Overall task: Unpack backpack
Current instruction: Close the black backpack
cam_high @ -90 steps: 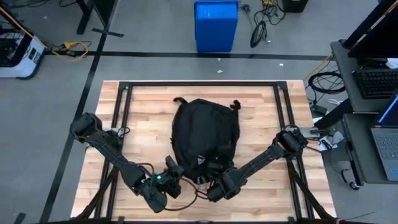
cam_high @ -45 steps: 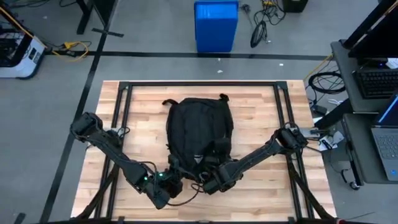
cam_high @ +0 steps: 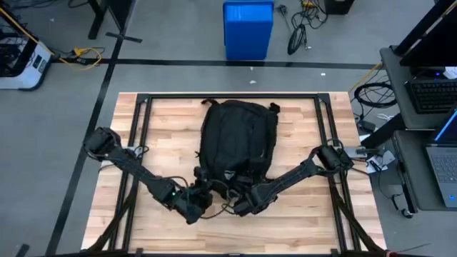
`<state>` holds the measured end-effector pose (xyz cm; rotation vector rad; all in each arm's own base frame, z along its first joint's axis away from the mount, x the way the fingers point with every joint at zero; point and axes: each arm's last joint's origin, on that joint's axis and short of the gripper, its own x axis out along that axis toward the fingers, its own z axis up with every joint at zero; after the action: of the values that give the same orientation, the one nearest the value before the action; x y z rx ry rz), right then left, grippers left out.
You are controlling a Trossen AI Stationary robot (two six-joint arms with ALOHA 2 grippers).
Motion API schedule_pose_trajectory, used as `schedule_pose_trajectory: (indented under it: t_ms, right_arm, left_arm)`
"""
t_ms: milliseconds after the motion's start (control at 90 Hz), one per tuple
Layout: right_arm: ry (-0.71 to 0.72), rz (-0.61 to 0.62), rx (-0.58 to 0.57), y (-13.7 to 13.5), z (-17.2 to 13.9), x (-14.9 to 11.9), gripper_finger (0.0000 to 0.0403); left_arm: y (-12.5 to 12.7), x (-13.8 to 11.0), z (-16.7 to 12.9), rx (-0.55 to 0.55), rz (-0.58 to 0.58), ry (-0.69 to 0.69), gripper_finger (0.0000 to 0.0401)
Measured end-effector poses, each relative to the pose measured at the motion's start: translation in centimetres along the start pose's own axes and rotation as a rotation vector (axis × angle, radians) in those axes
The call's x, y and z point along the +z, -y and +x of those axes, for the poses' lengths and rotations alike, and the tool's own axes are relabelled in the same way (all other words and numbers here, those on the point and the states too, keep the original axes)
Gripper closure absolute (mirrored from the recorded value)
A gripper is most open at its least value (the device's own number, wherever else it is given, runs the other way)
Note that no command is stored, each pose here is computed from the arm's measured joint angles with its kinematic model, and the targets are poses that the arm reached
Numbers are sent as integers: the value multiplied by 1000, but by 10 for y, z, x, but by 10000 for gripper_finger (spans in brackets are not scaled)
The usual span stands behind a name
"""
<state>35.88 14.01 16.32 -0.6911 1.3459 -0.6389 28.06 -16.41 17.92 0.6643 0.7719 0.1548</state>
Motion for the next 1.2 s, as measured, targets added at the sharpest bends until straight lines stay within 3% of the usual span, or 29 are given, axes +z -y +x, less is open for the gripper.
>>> schedule_pose_trajectory:
  t_ms: [489, 722, 944, 1200]
  right_arm:
    - [3, -14, -25, 1, 15, 2, 389]
    - [-4, -25, -36, 0, 12, -1, 353]
    - [16, -3, -45, 3, -14, -15, 317]
    - [135, 27, 4, 15, -60, -34, 309]
  left_arm:
    - [-1, 2, 5, -13, -79, 56, 356]
    - [1, 2, 3, -14, -63, 61, 354]
    - [-3, 16, -17, -22, -33, 94, 353]
    - [-23, 33, -57, -43, -34, 142, 353]
